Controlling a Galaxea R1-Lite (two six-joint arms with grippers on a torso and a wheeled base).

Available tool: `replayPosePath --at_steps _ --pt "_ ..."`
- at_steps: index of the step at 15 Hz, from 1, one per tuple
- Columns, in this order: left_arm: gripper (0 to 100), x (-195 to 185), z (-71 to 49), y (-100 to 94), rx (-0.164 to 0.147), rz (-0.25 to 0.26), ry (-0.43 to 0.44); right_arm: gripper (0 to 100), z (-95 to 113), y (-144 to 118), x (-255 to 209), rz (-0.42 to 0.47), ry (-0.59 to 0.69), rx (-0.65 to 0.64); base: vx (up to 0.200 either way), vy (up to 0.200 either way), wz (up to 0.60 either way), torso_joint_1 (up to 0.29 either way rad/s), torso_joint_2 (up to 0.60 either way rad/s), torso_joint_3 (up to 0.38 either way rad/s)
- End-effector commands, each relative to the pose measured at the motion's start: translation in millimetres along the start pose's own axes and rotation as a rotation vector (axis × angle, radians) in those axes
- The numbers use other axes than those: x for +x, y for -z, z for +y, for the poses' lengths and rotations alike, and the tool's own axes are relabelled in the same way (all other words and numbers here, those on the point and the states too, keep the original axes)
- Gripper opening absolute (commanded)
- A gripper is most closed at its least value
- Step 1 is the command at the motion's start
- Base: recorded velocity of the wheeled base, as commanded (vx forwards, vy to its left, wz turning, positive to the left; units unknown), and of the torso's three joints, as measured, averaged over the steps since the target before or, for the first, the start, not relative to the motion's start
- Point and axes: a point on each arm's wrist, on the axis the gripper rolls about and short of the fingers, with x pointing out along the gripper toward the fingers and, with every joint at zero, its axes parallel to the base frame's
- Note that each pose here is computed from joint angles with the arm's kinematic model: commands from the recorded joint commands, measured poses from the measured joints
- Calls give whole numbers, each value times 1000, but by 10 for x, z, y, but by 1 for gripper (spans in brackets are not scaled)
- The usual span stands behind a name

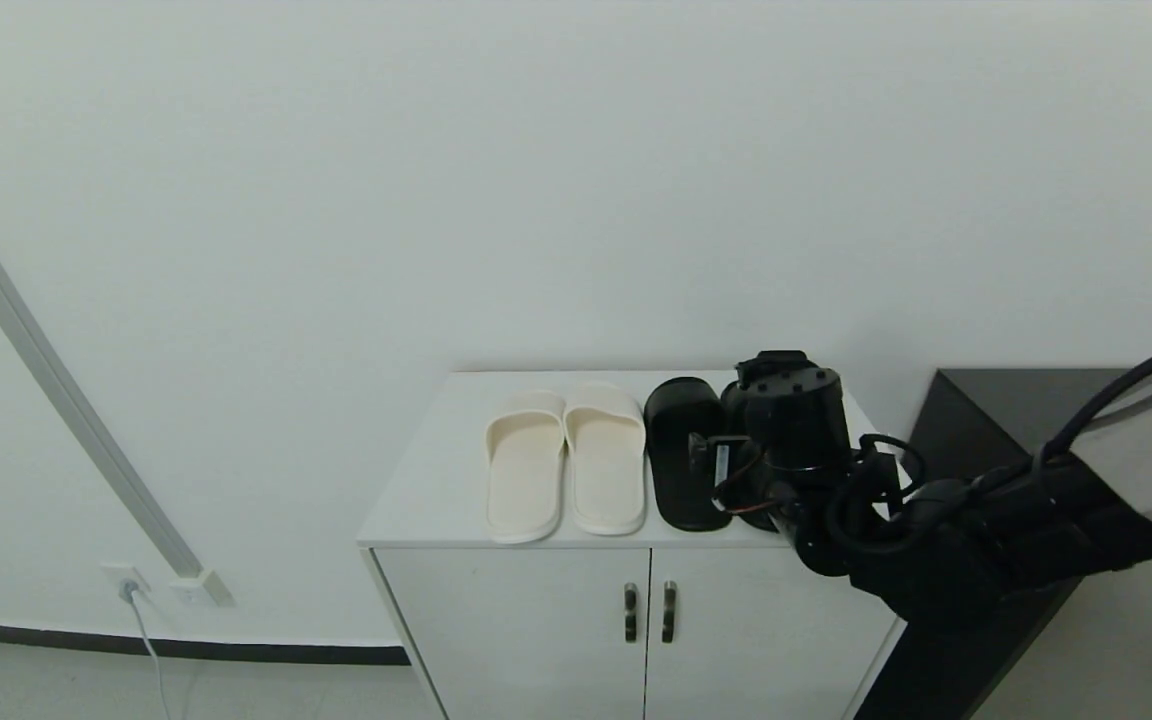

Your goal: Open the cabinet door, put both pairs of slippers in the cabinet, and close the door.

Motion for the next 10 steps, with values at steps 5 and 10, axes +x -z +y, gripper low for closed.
replayPosePath --at_steps 5,10 --pt "0 -1 0 -4 -1 -2 1 100 9 112 596 -9 67 12 0 0 0 0 0 0" --pt "0 0 0 0 -1 0 -1 100 19 95 880 -41 90 -6 0 0 0 0 0 0"
